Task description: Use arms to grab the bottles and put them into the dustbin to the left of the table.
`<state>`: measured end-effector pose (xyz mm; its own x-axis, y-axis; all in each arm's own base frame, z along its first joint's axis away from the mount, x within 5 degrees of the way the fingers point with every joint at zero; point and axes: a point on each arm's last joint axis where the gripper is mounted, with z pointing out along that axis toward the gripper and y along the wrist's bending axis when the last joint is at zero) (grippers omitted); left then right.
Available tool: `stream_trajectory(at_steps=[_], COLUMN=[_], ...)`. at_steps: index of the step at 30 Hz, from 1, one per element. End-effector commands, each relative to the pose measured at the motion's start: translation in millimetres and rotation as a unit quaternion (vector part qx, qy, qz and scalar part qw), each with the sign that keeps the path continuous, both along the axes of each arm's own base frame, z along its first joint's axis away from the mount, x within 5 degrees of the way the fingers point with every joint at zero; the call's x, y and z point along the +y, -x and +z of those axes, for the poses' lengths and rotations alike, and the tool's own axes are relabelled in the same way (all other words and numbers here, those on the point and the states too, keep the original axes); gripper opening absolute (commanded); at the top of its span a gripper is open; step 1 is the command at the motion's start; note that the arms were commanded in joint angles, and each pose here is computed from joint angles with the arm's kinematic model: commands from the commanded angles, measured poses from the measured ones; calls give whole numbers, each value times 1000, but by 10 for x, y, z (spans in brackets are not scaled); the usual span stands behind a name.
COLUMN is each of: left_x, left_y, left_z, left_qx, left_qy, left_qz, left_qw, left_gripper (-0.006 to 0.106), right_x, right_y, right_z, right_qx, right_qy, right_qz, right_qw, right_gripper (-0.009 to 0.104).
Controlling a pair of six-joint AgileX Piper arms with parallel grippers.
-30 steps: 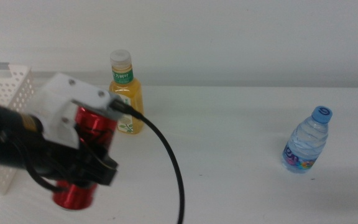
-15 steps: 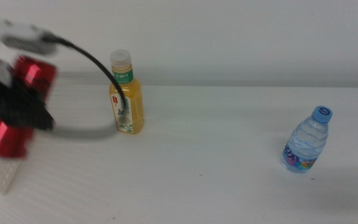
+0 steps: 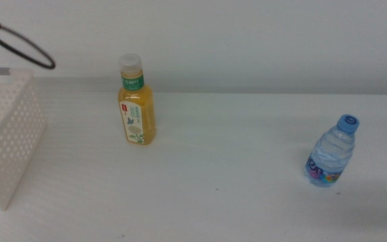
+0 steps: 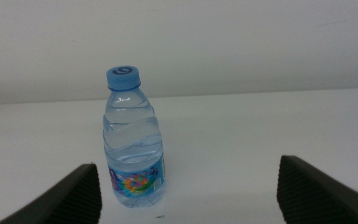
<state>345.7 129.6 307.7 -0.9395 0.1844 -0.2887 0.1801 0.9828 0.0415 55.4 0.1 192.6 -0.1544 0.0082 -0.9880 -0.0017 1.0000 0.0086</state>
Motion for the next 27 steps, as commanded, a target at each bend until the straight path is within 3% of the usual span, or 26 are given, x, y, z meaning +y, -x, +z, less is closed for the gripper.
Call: stream_trajectory(at_steps=[1,11,15,17,20,21,24,27], left_x=[84,345,357,360,367,383,395,394], left_y=[28,-122,-158,-164,-167,-160,-148,-106], left_z=[-87,-596,-717,-740,-761,-762,-755,-675], left_qx=[47,99,111,114,117,121,126,127], left_qy=[6,-5,3,4,3,-4,-12,-17], left_qz=[-1,18,18,18,21,28,30,53], left_qw=[999,995,994,993,993,992,992,990], left_gripper=[-2,-2,5,14,38,59,90,94], right_x=[-4,-4,-4,-4,-4,-4,-4,-4], right_y=[12,12,12,12,12,12,12,12], right_z=[-122,-122,-122,-122,-122,-122,-122,-122], right_qx=[2,2,2,2,2,2,2,2], right_qy=[4,4,4,4,4,4,4,4], right_qz=[-3,-3,-3,-3,-3,-3,-3,-3], right_qw=[1000,1000,1000,1000,1000,1000,1000,1000], right_gripper=[76,76,76,76,76,76,76,76])
